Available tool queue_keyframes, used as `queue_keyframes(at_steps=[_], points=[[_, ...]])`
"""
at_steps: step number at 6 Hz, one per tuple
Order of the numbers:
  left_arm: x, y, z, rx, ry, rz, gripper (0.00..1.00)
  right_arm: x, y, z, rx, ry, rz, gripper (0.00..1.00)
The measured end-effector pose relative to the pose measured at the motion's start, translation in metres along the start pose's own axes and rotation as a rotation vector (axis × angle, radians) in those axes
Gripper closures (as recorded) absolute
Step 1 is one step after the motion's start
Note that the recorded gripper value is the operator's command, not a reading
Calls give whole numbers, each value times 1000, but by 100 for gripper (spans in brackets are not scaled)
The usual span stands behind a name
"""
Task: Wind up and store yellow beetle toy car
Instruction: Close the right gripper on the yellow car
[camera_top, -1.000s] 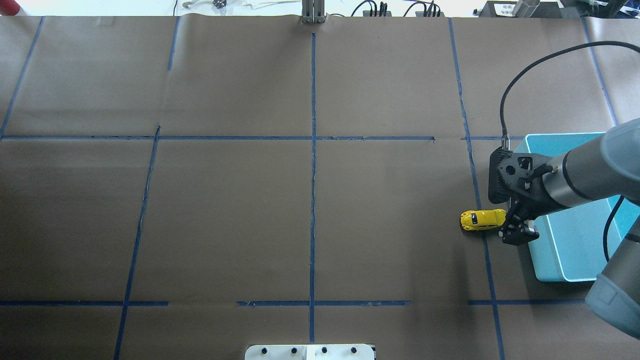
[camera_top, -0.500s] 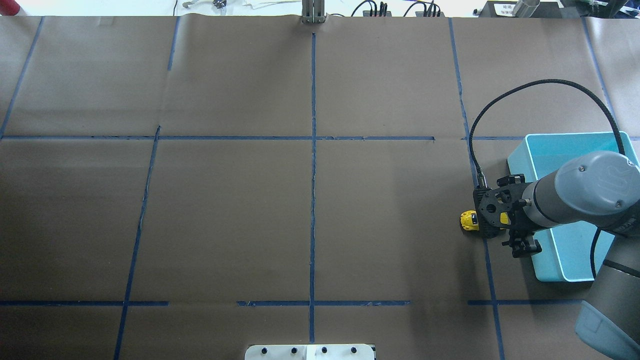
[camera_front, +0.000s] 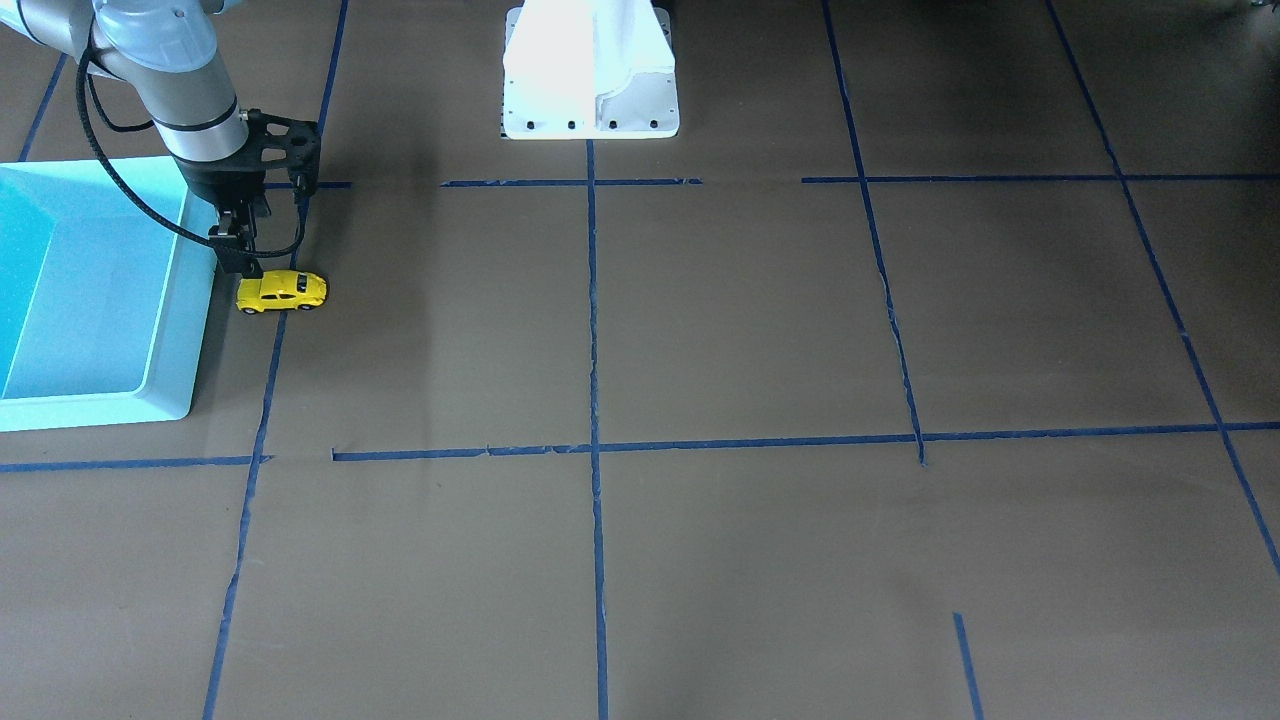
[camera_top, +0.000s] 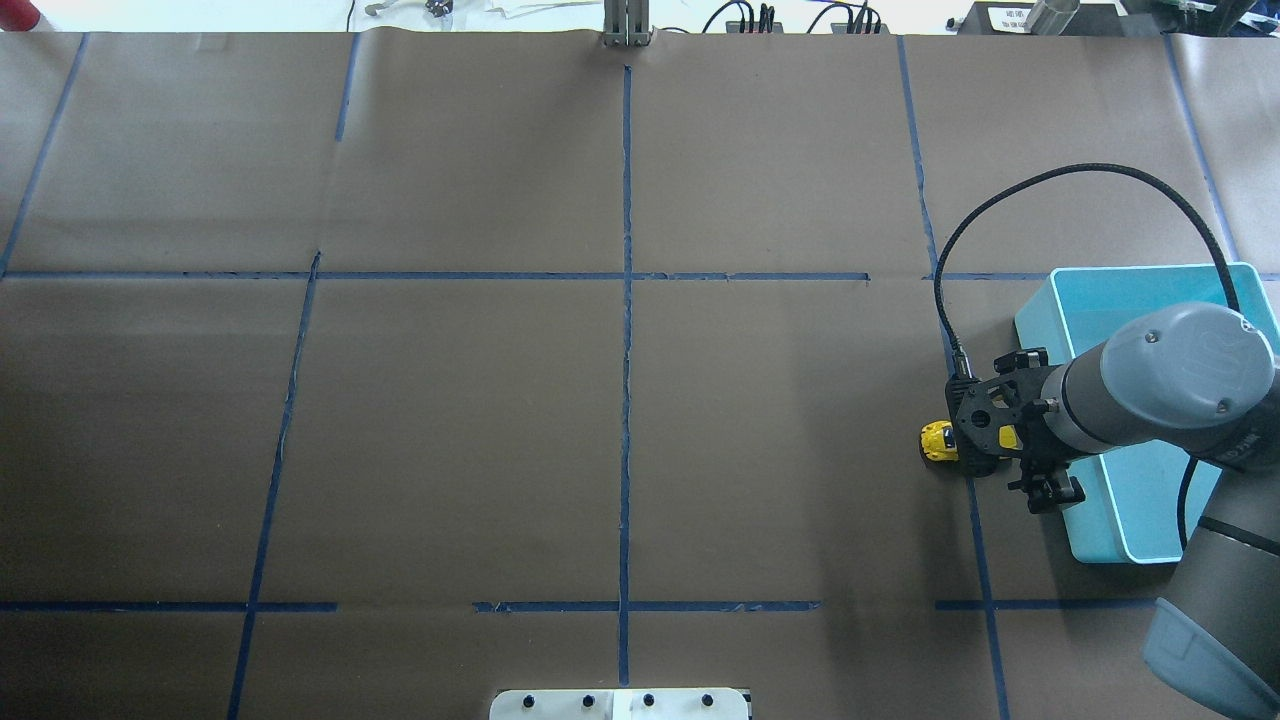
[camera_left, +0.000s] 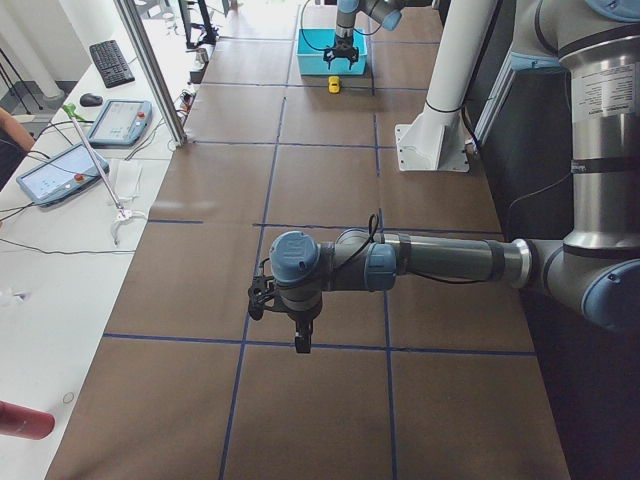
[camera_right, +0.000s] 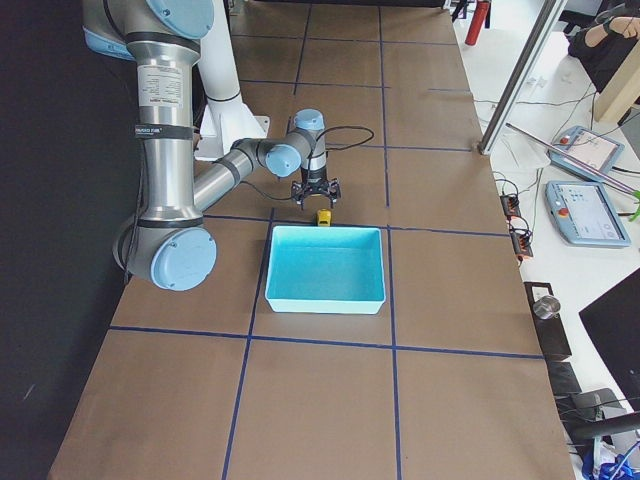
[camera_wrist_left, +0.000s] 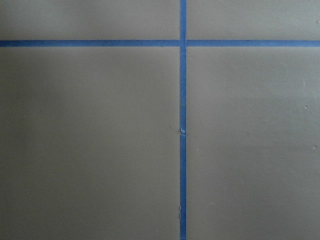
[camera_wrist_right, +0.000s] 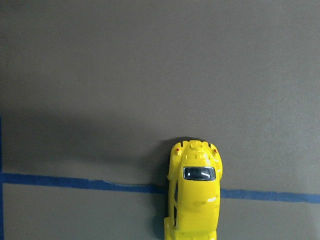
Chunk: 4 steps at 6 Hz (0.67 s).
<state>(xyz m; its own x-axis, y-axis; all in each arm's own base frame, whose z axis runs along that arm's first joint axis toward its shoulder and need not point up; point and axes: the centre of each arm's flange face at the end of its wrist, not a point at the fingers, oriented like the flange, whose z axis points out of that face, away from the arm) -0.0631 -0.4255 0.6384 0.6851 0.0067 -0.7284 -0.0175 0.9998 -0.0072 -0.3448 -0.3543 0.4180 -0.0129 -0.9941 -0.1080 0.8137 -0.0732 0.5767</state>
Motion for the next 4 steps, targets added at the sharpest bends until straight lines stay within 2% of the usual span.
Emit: queue_keyframes(at_steps=[4], points=[[0, 0, 0, 1, -1, 0, 0, 13, -10, 33, -32, -18, -7, 0]])
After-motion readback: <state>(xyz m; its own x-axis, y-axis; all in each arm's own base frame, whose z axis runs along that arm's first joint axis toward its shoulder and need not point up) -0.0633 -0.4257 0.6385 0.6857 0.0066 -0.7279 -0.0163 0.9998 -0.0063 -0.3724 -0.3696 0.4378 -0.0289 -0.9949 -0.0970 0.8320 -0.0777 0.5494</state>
